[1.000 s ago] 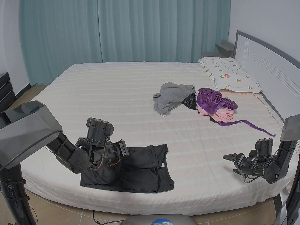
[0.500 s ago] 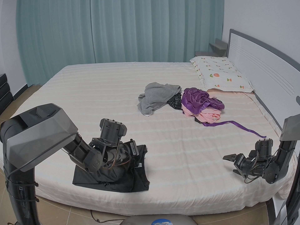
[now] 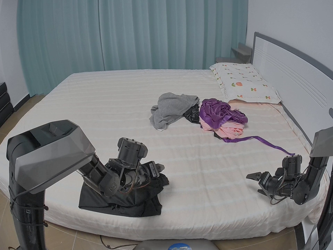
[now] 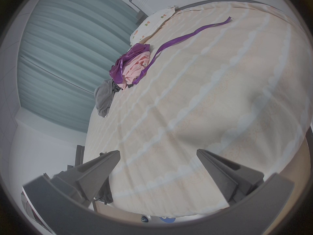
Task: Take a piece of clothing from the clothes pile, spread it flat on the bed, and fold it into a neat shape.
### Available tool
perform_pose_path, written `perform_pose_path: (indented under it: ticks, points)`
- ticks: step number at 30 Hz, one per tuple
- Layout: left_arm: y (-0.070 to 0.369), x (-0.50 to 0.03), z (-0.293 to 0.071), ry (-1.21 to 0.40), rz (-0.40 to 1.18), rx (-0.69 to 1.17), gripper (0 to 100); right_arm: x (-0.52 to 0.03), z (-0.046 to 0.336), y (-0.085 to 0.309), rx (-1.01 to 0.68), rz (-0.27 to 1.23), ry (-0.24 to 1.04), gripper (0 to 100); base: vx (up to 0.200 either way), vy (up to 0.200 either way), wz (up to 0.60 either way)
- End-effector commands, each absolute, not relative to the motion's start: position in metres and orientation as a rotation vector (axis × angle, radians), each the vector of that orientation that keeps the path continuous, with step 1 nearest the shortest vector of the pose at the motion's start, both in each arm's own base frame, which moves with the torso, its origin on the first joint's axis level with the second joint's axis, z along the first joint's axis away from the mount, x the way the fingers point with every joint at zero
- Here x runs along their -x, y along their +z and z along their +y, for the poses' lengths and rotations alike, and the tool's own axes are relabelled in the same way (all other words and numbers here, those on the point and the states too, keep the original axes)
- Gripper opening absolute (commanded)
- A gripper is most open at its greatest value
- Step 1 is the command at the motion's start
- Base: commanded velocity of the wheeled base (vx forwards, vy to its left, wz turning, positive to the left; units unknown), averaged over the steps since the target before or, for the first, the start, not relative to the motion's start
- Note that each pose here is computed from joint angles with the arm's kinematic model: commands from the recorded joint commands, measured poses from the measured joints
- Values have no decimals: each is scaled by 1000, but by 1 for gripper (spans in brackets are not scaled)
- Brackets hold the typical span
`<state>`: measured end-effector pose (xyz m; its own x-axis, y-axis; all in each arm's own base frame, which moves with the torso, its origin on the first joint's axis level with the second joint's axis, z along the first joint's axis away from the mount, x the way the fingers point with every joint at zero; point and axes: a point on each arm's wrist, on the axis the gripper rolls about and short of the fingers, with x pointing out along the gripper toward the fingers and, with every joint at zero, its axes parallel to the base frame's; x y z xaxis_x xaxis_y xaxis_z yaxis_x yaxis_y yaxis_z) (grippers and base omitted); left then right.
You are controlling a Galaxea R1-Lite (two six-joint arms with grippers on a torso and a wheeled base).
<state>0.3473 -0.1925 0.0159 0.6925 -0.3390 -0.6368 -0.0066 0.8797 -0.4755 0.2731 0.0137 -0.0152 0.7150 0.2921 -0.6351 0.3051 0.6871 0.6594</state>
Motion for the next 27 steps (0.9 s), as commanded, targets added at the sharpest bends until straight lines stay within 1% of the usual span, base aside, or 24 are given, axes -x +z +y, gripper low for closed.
perform_pose_path:
  ticks: [1, 5, 8, 9, 11, 15, 19, 21, 23, 26, 27]
  points:
    - [36, -338, -188, -194, 767, 513, 100, -273, 14, -16, -837, 801, -7, 100, 0, 0, 0]
    - [41, -321, -172, -158, 788, 544, 100, -273, 14, -16, -837, 802, -8, 100, 0, 0, 0]
    - [40, -312, -151, -113, 774, 601, 100, -271, 14, -17, -835, 808, -10, 100, 0, 0, 0]
    - [41, -312, -150, -113, 772, 606, 100, -271, 14, -17, -835, 808, -10, 100, 0, 0, 0]
    - [39, -303, -132, -77, 744, 680, 100, -271, 17, -18, -831, 817, -6, 100, 0, 0, 0]
    - [31, -295, -111, -24, 707, 769, 100, -271, 19, -19, -827, 823, -4, 100, 0, 0, 0]
    - [27, -295, -97, -5, 718, 849, 100, -271, 20, -20, -819, 823, -2, 100, 0, 0, 0]
    - [27, -295, -97, -4, 718, 851, 100, -271, 20, -20, -819, 823, -2, 100, 0, 0, 0]
    - [24, -290, -86, -23, 767, 882, 100, -270, 20, -20, -785, 823, 8, 100, 0, 0, 0]
    - [21, -290, -83, -20, 786, 902, 100, -267, 20, -17, -766, 819, 15, 100, 0, 0, 0]
    - [21, -291, -80, -14, 784, 913, 100, -267, 22, -15, -762, 806, 26, 100, 0, 200, 0]
